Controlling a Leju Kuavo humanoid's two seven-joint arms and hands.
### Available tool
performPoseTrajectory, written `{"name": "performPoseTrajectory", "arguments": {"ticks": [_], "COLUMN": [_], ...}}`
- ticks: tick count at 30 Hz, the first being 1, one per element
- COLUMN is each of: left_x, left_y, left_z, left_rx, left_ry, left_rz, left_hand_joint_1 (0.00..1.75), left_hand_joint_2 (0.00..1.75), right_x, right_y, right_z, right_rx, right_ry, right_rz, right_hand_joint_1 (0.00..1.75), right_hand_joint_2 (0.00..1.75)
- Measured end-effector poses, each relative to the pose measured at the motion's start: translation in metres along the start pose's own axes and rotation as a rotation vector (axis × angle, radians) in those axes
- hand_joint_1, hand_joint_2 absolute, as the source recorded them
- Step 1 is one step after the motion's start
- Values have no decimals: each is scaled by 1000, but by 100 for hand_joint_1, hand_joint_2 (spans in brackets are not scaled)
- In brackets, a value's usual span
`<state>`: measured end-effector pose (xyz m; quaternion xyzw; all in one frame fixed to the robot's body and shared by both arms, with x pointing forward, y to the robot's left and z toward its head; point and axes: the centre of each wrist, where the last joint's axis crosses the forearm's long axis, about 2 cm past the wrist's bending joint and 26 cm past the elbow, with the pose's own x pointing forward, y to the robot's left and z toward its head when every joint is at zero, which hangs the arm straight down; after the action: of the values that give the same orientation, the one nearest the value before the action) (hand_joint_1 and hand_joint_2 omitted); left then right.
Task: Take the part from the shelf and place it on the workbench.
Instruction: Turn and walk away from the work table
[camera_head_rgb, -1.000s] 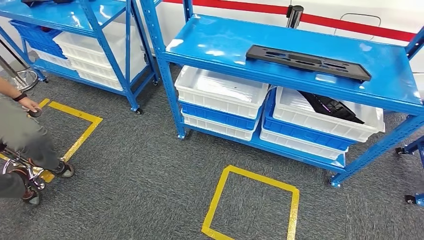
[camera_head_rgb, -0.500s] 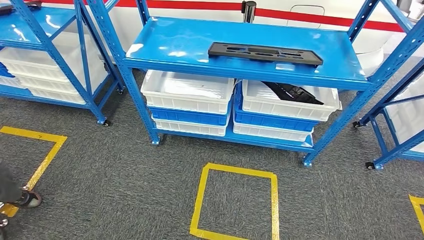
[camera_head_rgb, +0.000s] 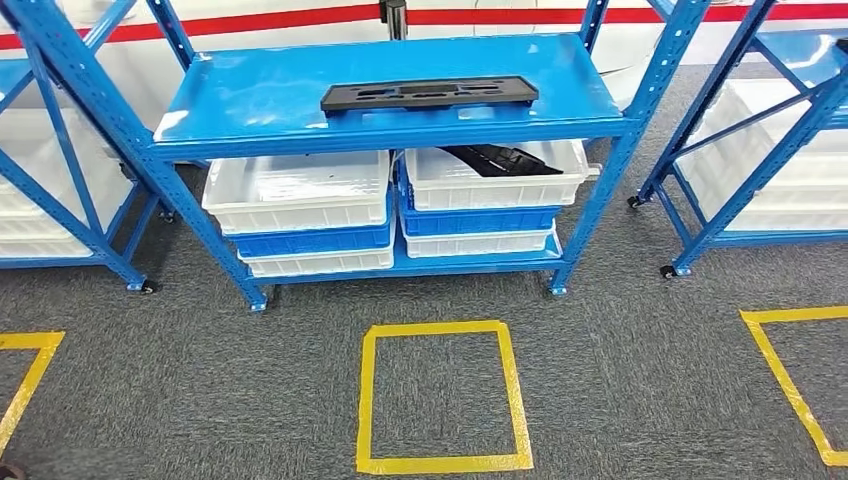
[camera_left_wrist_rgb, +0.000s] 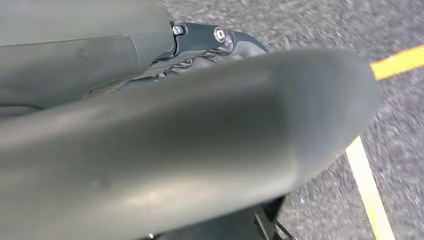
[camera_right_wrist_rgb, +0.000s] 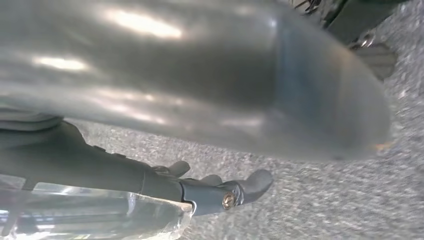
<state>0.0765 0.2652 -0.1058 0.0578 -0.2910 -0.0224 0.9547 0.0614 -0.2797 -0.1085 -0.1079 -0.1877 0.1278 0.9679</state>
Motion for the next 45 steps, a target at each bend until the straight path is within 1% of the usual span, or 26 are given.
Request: {"name": "performPoseTrajectory", "arguments": {"ticks": [6,13,19,36,41,45], "left_x": [-4,-2,-4,-5,-4,-3], "left_y": [0,0,2,3,8,7], "left_z": [2,1,2,2,0,0], "left_rx": [-3,-13,-4,2,11,9], "left_ry": [26,49,65,79,79,78], "left_rz": [-8,-5,-8,-12,-17,-16], "left_hand_joint_1": [0,0,0,0,0,0], "left_hand_joint_2": [0,0,0,0,0,0], "right_x": [1,2,3,3,5,5], "right_y": [2,5,6,8,12,12], "right_z": [0,1,1,1,2,2], "right_rx": [7,32,53,75,84,85], "right_ry": [5,30,38,52,48,49], "right_rz": [8,36,51,78,79,82], "right_hand_joint_1": [0,0,0,0,0,0], "right_hand_joint_2": [0,0,0,0,0,0]}}
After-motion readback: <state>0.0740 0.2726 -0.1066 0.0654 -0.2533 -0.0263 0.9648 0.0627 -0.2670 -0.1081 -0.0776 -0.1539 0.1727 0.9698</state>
